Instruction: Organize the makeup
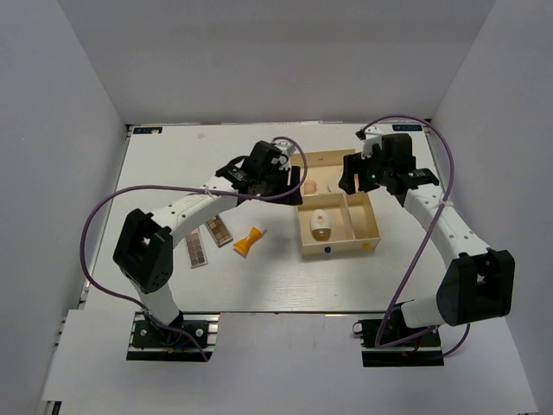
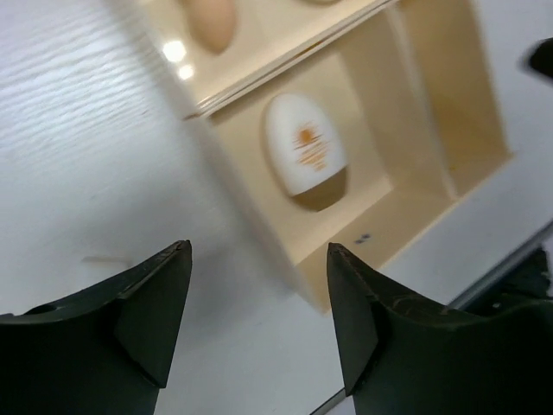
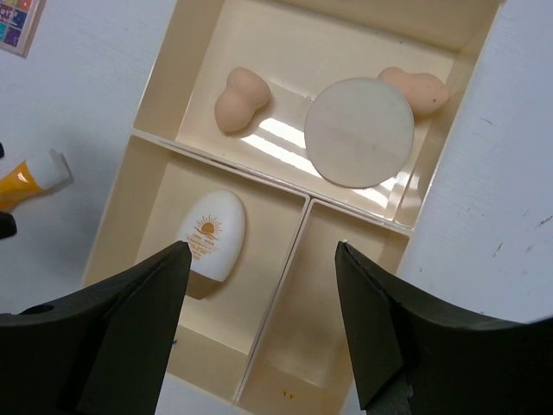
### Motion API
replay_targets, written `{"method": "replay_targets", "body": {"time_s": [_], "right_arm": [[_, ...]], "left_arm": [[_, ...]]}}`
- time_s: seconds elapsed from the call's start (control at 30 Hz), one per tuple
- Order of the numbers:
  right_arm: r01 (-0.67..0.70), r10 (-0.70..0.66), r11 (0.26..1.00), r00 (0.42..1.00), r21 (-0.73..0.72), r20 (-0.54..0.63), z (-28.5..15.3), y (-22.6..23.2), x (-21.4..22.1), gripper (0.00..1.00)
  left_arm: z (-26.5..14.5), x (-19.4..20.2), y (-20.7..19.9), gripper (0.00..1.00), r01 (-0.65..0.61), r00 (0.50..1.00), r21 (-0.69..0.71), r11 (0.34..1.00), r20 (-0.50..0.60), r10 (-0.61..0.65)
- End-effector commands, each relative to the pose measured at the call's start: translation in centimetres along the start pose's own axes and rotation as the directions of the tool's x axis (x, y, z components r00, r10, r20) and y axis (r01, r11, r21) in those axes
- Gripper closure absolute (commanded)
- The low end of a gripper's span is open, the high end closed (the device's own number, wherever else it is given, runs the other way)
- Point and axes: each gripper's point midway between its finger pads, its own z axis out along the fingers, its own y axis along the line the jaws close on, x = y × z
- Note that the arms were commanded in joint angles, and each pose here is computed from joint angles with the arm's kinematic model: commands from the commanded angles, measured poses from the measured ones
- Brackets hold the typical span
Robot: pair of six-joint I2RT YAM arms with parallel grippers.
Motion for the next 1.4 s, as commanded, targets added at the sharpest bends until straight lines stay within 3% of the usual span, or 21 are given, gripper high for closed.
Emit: {"method": "replay_targets", "body": {"time_s": [0.0, 0.07, 0.33, 0.5, 0.87, 1.13, 1.37], "right_arm": [[0.009, -0.008, 1.0, 0.998, -0.013, 0.054, -0.9, 0.1, -0.7, 0.26], [0.005, -0.004, 1.0, 0.999, -0.019, 0.053, -0.8, 0.1, -0.5, 0.26], [-0.007, 0.009, 0.998, 0.999, -0.059, 0.033, -0.3, 0.6, 0.0, 0.26], [-0.007, 0.009, 0.997, 1.0, -0.073, 0.026, -0.4, 0.8, 0.4, 0.26], [0.005, -0.003, 0.997, 1.0, -0.078, 0.023, -1.4, 1.3, 1.1, 0.26], [0.004, -0.003, 0.997, 1.0, -0.08, 0.021, -1.6, 1.4, 1.6, 0.26], [0.008, -0.006, 0.996, 1.0, -0.087, 0.022, -1.5, 1.4, 1.4, 0.26]], "left_arm": [[-3.5, 2.1, 4.6, 0.26, -0.009, 0.999, -0.196, 0.981, -0.041, 0.001], [-5.3, 3.6, 6.6, 0.23, -0.031, 0.999, -0.276, 0.961, -0.039, 0.021], [-4.5, 11.1, 9.2, 0.24, -0.109, 0.972, -0.229, 0.967, -0.227, 0.056], [-2.6, 12.3, 10.3, 0.25, -0.145, 0.955, -0.229, 0.963, -0.286, 0.076], [0.5, 14.0, 13.5, 0.42, -0.22, 0.913, -0.311, 0.924, -0.4, 0.083], [-0.1, 11.6, 11.5, 0.72, -0.188, 0.942, -0.284, 0.94, -0.324, 0.09], [-1.7, 5.4, 4.4, 0.75, -0.139, 0.982, -0.056, 0.989, -0.14, 0.13]]}}
